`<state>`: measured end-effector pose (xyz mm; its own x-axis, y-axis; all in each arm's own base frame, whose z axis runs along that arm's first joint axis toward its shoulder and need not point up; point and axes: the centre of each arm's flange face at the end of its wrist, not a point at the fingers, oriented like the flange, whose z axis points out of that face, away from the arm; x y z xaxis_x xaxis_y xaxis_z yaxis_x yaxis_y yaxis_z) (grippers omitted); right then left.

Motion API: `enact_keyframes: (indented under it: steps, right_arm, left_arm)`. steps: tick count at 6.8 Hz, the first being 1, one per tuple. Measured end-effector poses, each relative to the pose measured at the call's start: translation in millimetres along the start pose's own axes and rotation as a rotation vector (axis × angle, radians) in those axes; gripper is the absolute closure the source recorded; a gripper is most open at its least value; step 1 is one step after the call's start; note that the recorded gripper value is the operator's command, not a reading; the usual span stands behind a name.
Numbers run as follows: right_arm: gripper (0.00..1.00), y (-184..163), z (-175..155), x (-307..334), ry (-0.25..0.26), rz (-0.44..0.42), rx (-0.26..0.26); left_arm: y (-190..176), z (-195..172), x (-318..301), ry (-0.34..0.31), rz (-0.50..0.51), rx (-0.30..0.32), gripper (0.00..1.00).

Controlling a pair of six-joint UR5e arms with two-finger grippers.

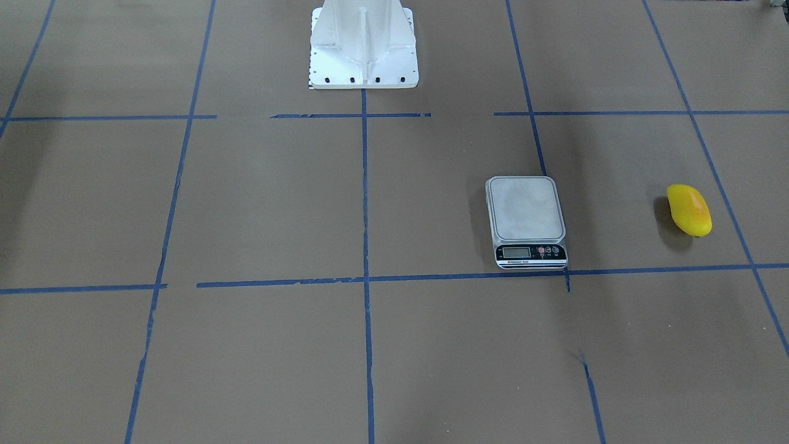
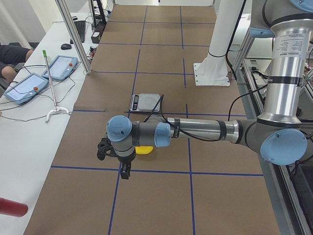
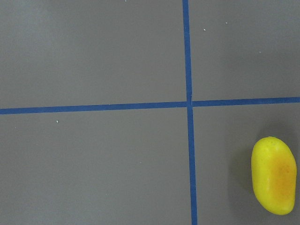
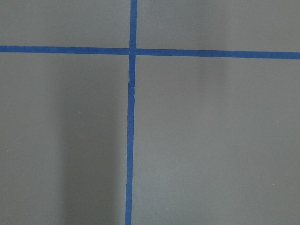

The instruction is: Weigh mango

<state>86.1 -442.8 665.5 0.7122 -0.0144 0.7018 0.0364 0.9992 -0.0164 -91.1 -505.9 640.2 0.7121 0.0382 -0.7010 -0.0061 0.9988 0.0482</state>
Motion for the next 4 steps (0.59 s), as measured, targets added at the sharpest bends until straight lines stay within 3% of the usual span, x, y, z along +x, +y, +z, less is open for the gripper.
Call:
enact_keyframes:
  steps: [2,4]
  right_arm:
    - [0.0,0,0,0,0.0,0.0,0.0]
    - [0.0,0,0,0,0.0,0.0,0.0]
  left_arm:
    - [-8,8,19,0.02,-0.012,-0.011,0.0]
    - [-23,46,82,0.042,-0.007,-0.051,0.0]
